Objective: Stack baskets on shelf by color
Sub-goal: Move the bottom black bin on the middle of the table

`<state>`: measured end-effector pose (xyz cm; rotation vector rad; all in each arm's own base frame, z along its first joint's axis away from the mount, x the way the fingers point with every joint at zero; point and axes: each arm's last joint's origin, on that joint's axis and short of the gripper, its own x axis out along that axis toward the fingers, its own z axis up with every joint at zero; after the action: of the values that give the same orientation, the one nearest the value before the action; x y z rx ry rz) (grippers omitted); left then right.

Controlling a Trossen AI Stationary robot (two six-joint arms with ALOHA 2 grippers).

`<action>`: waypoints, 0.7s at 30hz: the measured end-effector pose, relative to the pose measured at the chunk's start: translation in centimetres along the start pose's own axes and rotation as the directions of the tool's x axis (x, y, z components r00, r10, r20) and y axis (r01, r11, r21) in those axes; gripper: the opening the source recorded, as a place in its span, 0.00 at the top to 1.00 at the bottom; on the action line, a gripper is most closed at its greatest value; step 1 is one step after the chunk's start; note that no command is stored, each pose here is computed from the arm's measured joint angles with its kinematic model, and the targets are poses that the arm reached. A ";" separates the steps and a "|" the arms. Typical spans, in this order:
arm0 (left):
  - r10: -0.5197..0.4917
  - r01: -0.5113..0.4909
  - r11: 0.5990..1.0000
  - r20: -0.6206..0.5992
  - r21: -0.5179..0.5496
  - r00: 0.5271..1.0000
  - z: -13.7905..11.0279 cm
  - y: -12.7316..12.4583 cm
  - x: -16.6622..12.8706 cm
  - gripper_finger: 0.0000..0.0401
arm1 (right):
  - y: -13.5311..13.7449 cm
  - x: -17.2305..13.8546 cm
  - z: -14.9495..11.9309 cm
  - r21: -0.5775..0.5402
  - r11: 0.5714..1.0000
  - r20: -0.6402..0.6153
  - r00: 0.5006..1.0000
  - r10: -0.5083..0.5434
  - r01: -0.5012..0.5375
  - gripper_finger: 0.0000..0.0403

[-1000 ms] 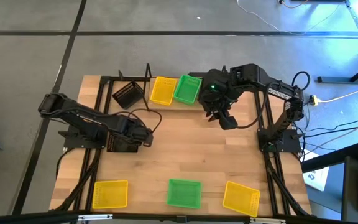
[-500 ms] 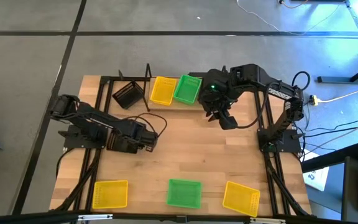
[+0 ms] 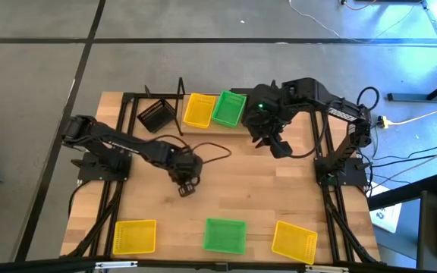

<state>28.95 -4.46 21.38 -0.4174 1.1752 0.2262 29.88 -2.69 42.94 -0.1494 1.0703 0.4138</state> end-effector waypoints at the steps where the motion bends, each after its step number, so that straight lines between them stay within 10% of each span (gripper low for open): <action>1: -0.006 0.005 0.998 0.012 0.068 1.000 0.4 -0.1 -0.2 1.00 | 0.0 -0.1 0.0 0.000 1.000 0.002 1.000 -0.001 0.001 0.76; 8: -0.015 0.023 0.911 -0.023 0.411 1.000 3.0 -0.4 1.6 1.00 | 0.1 -0.3 -0.1 0.048 0.999 0.010 1.000 -0.005 0.004 0.76; 21: -0.070 0.093 0.835 -0.063 0.543 0.996 5.5 -1.4 3.5 1.00 | 0.2 -0.3 -0.1 0.121 0.993 0.011 1.000 0.002 -0.004 0.76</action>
<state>35.45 -3.56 20.17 0.0361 1.2002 -0.1982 29.61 -2.63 43.19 -0.0378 1.0818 0.3512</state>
